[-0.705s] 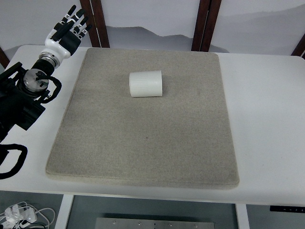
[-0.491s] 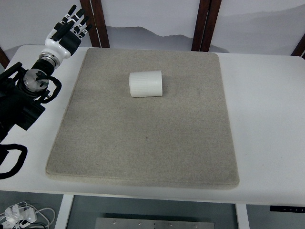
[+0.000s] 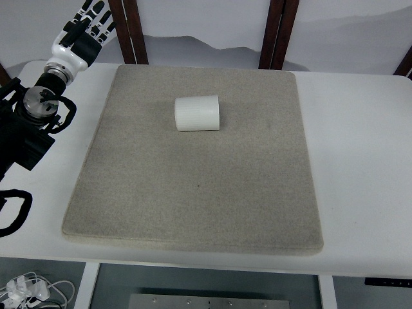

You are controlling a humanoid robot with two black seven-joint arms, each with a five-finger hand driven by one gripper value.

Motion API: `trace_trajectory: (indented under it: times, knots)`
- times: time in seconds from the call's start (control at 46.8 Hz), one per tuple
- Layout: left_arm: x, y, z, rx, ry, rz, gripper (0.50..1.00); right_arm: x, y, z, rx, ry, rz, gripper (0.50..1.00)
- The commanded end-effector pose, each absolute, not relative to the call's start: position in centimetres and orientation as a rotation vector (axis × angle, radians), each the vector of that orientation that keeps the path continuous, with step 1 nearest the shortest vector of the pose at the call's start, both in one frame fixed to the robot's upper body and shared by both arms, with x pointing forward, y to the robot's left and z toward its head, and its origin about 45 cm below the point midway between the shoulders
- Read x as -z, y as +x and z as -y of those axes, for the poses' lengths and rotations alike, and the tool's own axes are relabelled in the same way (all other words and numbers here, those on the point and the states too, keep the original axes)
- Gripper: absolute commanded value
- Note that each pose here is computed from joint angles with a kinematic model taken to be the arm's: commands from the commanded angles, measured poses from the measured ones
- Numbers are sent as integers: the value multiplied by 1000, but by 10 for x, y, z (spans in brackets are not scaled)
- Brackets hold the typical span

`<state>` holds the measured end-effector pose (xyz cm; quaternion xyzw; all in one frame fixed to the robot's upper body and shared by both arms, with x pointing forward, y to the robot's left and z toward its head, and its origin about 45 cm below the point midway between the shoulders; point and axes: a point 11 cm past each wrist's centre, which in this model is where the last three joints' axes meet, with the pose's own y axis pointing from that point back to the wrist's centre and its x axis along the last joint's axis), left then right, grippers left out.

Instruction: Upright white cup

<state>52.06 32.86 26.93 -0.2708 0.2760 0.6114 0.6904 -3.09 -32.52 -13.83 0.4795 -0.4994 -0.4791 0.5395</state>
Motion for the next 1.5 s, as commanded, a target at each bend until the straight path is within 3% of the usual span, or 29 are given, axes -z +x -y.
trace_trajectory:
  times: [0.0,0.192,0.406,0.641,1.068,1.325,1.474]
  knots:
    - [-270,522,-324,-1362,-583,-612,994,138,-31,325,1139,1140,1187,952]
    - [-290,531,-305,-1315,-405,-474,979,138,-31,325,1139,1140,1187,952]
    - [-320,538,-289,-1232,-385,-392,996,138,-31,325,1138,1140,1186,952]
    - [-324,534,-260,-1107,-112,-195,994,138,-31,325,1139,1140,1187,952]
    - [-358,509,-262,-830,279,204,992,138,-31,325,1138,1140,1186,952]
    - [-346,487,-225,-615,534,413,984,138,-31,325,1139,1140,1187,952]
    - [-343,489,-218,-606,644,549,981,138,-31,325,1139,1140,1187,952]
